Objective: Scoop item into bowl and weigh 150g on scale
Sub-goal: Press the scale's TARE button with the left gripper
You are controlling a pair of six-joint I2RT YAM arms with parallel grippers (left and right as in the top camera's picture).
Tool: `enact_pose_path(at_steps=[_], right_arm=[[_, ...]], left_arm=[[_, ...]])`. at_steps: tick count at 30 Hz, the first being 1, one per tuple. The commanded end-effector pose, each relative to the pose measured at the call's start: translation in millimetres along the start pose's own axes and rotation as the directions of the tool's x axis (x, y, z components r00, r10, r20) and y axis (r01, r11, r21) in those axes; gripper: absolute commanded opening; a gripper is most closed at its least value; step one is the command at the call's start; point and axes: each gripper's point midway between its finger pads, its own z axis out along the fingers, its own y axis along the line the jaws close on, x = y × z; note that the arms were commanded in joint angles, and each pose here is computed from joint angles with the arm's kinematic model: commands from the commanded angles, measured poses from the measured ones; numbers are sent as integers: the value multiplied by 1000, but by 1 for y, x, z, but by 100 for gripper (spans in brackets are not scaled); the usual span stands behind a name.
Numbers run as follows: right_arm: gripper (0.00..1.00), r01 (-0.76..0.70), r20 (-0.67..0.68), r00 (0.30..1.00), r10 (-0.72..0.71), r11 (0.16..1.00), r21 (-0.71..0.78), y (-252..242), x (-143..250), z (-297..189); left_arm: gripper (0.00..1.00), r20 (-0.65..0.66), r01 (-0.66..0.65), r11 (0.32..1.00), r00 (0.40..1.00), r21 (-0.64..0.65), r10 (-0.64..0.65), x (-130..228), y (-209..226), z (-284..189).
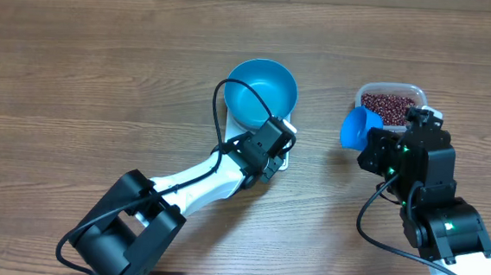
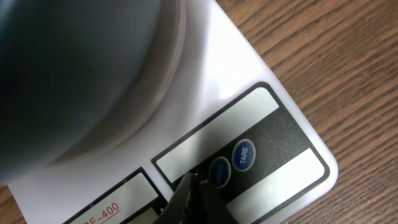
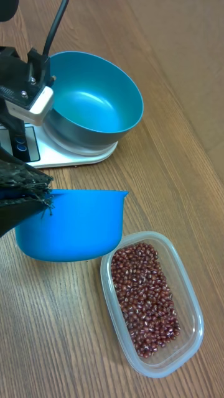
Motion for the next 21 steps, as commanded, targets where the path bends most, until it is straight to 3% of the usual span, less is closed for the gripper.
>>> enact_pose_path(at_steps=[1,21], right_arm=[[4,-12,42,999,13,1000,-21,7,-15,-8],[4,-12,42,999,13,1000,-21,7,-15,-8]], left_arm=[[4,-16,-16,1000,1000,12,17,7,-2,4],[4,-26,-18,1000,1000,2,18,11,-2,14]])
